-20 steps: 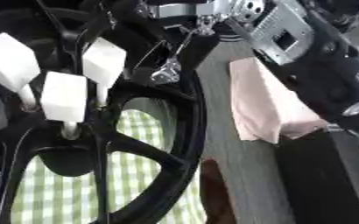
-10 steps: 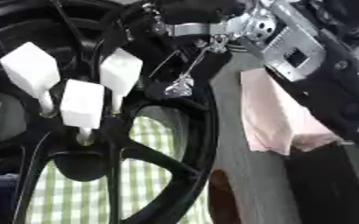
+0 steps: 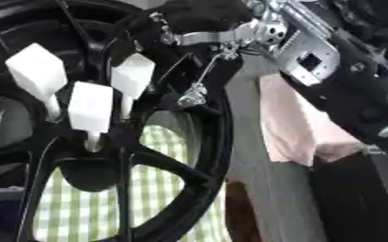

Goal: Pull the pin out of the wheel hub.

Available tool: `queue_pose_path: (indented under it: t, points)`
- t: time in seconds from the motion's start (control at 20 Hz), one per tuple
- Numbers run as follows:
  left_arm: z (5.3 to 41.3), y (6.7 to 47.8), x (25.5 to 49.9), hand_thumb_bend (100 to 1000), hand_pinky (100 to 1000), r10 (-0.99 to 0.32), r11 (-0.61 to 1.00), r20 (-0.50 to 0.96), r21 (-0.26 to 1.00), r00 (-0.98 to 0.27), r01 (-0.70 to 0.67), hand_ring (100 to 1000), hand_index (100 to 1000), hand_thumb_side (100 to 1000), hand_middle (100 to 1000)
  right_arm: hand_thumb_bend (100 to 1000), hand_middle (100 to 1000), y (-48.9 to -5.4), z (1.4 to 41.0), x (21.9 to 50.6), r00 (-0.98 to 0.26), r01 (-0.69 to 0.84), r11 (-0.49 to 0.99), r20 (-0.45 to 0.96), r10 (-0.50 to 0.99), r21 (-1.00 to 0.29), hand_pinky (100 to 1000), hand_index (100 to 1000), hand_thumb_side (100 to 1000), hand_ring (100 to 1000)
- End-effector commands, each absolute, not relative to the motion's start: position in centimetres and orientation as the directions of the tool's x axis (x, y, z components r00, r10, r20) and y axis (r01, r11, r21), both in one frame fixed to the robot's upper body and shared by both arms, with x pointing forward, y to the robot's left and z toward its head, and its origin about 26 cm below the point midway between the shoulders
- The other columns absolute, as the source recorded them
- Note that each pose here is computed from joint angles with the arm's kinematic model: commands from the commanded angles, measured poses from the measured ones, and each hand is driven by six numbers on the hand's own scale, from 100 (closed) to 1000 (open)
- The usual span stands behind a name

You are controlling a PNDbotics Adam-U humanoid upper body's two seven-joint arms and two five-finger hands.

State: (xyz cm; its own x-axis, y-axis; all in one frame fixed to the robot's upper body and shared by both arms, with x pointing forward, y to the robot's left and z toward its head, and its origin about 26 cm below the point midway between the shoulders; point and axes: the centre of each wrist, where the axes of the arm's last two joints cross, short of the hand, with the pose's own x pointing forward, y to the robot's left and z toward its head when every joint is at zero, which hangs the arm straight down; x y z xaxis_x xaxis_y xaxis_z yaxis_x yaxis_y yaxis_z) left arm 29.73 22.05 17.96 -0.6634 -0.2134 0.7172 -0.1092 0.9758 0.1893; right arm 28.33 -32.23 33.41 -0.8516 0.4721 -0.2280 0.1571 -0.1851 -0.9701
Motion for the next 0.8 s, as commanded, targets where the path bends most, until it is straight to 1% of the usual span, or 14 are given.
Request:
queue_pose_path:
  t: [0.05,0.2,0.35,0.8]
  points:
    - [18.6,22.0,29.6,243,774,-0.207,0.977,0.704,0.185,-0.679,-0.106,591,705,774,592,317,825,-32.2,34.2,27.9,-0.837,0.181,-0.213,-0.264,0.479,-0.960,893,900,204,1000]
    - [18.5,22.0,29.5,242,774,-0.206,0.977,0.706,0.185,-0.677,-0.105,591,705,774,592,293,802,-32.1,34.6,27.8,-0.840,0.194,-0.163,-0.249,0.482,-0.967,891,893,187,1000]
    - [18.5,22.0,29.5,242,775,-0.207,0.977,0.707,0.186,-0.676,-0.105,591,704,775,592,290,793,-32.1,35.3,27.7,-0.838,0.208,-0.113,-0.237,0.491,-0.972,890,890,172,1000]
    - [18.5,22.0,29.5,240,775,-0.206,0.977,0.710,0.184,-0.673,-0.105,591,704,777,592,300,799,-32.2,35.5,27.6,-0.822,0.205,-0.124,-0.240,0.516,-0.971,890,891,178,1000]
